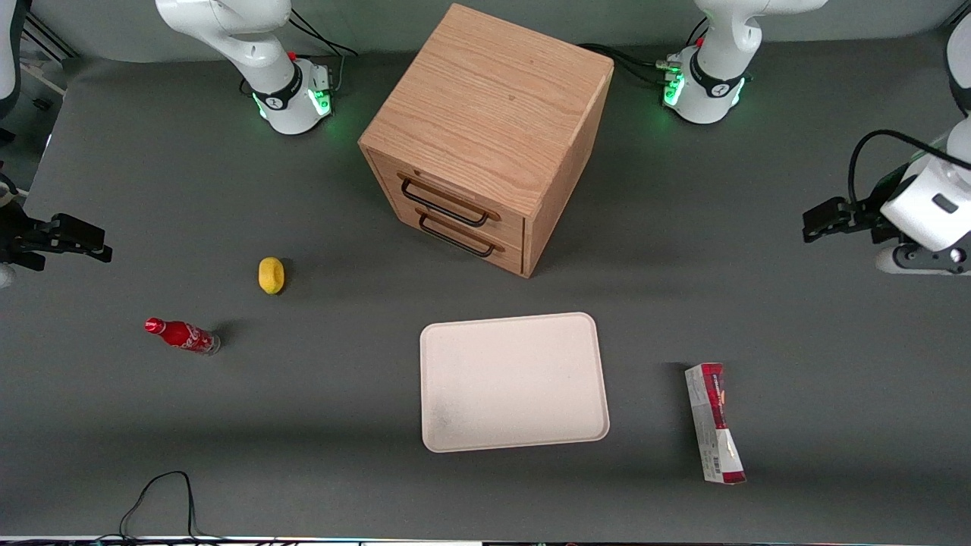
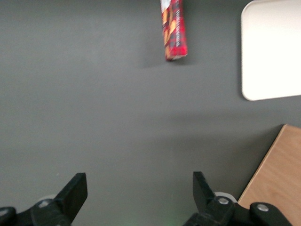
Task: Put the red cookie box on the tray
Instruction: 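Move the open left gripper over the red plaid cookie box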
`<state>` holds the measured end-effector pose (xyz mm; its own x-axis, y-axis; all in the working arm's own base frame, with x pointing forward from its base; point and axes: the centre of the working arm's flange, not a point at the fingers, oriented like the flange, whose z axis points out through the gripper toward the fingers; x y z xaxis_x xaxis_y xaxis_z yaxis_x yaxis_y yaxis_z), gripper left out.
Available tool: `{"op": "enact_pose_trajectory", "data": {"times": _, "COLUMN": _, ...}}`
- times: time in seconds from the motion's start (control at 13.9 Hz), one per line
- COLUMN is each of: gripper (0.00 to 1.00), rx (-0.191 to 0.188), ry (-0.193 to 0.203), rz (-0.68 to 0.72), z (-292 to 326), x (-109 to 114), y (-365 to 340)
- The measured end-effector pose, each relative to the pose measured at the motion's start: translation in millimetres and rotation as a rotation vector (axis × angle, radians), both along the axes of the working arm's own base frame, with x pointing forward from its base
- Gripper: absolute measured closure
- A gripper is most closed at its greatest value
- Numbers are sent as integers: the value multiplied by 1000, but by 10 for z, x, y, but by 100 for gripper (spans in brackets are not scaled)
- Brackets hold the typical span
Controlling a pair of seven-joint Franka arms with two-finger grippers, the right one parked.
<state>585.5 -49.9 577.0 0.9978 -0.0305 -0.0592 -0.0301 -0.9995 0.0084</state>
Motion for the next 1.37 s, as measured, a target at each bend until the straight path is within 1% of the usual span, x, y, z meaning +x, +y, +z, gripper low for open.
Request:
{"op": "enact_pose_trajectory", "data": {"times": 0.07, "gripper": 0, "rx": -2, "ry": -7, "rz": 15, "z": -16, "x": 116, "y": -152}}
{"op": "enact_pose_trajectory", "data": {"times": 0.14, "gripper": 0, "rx": -4, "ry": -20, "rz": 33, "z": -71, "x": 339, "y": -473}}
{"op": "enact_pose_trajectory", "data": {"times": 0.29, "gripper": 0, "rx": -9, "ry": -33, "rz": 34, "z": -139, "x": 550, "y": -716}}
{"op": "enact_pose_trajectory", "data": {"times": 0.43, "gripper": 0, "rx": -15, "ry": -52, "rz": 35, "z": -181, "x": 796, "y": -820}}
{"op": "enact_pose_trajectory", "data": {"times": 0.65, "gripper": 0, "rx": -14, "ry": -63, "rz": 57, "z": -330, "x": 1127, "y": -733}}
{"op": "enact_pose_trajectory", "data": {"times": 0.93, "gripper": 0, "rx": -12, "ry": -66, "rz": 97, "z": -541, "x": 1340, "y": -461}}
{"op": "enact_pose_trajectory", "data": {"times": 1.37, "gripper": 0, "rx": -16, "ry": -87, "rz": 107, "z": -785, "x": 1486, "y": -418}}
